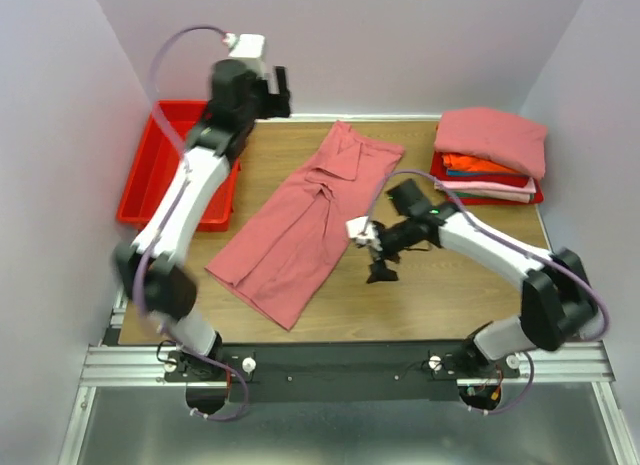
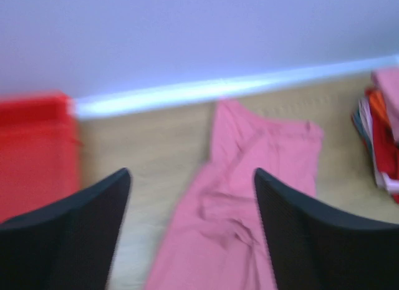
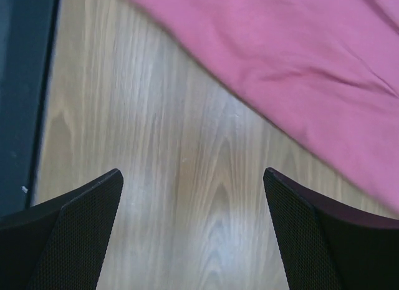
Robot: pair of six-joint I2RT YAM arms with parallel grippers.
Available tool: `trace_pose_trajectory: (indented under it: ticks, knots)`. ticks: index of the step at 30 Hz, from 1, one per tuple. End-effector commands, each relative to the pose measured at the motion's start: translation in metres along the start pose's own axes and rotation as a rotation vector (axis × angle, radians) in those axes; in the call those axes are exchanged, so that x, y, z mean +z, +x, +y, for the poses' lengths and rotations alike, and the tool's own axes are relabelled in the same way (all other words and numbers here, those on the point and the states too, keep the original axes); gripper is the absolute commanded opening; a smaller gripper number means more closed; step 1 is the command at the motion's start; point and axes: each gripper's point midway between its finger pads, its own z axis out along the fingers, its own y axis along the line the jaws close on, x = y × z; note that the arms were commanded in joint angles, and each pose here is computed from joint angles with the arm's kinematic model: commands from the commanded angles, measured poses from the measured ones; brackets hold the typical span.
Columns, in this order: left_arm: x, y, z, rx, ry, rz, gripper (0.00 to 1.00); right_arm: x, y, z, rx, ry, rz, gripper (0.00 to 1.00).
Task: Fold and stack the t-shirts
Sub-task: Fold the tshirt
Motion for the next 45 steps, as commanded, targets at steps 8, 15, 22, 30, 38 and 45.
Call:
trace_pose_trajectory:
  ticks: [8,15,22,30,38,45]
  knots:
    - [-0.230,0.030,0.097,0.002,-0.344,-0.330,0.98,0.158,-0.047,0.041,-0.506,-0.212,0.361,0.72]
    - [-0.290,0.053,0.102,-0.062,-0.407,-0.429,0.98,0.206,-0.040,0.080,-0.560,-0.271,0.431,0.59]
    - [-0.318,0.049,0.101,-0.084,-0.422,-0.485,0.98,0.215,-0.018,0.080,-0.540,-0.270,0.485,0.46]
    - [-0.320,0.052,0.094,-0.080,-0.381,-0.484,0.98,0.208,-0.005,0.078,-0.545,-0.247,0.523,0.19]
    - [-0.314,0.057,0.088,-0.071,-0.341,-0.467,0.98,0.169,0.020,0.100,-0.575,-0.305,0.540,0.00]
    - [-0.301,0.062,0.077,-0.077,-0.268,-0.443,0.98,0.088,0.085,0.127,-0.513,-0.405,0.632,0.00]
